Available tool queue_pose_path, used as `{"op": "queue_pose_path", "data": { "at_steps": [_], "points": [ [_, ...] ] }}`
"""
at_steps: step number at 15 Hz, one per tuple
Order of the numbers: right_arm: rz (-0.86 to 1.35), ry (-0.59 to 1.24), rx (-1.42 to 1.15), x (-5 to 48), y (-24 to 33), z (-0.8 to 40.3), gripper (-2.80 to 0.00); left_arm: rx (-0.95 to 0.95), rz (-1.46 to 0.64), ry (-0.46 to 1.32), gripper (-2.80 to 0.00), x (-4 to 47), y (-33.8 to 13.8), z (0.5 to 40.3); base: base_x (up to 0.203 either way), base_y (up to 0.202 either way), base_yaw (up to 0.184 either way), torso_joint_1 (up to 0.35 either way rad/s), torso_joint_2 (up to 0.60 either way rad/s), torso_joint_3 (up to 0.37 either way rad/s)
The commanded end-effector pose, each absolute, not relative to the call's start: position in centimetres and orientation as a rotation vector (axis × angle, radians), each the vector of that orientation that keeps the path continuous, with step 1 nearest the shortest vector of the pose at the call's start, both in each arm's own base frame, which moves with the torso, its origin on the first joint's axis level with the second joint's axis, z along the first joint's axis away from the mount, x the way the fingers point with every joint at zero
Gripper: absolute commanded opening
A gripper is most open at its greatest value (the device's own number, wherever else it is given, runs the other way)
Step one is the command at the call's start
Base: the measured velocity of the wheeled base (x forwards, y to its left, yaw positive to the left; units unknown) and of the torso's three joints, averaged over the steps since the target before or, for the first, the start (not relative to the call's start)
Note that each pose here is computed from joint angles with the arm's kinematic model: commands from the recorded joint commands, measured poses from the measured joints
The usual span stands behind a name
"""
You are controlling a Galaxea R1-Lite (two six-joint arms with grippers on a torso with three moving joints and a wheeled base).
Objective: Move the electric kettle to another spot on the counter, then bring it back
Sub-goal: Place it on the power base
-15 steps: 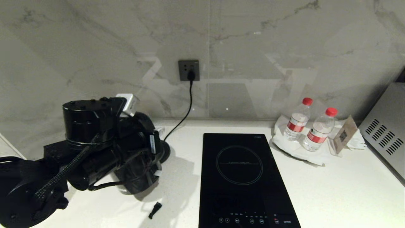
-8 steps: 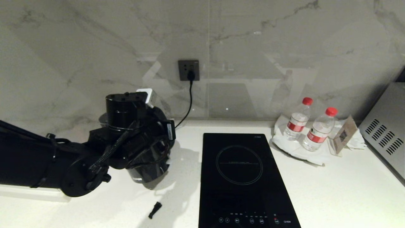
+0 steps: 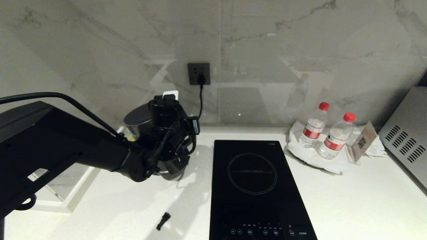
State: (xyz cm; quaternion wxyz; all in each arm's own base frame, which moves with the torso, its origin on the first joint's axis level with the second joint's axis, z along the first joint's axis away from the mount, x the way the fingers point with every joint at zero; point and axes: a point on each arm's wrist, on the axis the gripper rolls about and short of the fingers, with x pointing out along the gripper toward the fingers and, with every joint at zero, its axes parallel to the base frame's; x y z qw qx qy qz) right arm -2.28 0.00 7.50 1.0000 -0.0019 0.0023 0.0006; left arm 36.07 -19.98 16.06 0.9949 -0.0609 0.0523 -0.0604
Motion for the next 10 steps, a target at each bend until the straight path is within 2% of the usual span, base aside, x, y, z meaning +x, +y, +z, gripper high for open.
{"op": "queue_pose_path", "data": {
  "at_steps": [1, 10],
  "points": [
    [0.002, 0.005, -0.005, -2.3, 0.0, 7.5, -2.80, -0.113, -0.101, 0.122, -2.80, 37.7, -20.5, 14.2, 0.000, 0.000, 0.000, 0.000, 0.00, 0.000],
    [0.002, 0.005, -0.005, -2.3, 0.0, 7.5, -2.80, -0.078, -0.043, 0.108, -2.80, 41.2, -19.6, 12.6, 0.000, 0.000, 0.000, 0.000, 0.00, 0.000]
  ]
}}
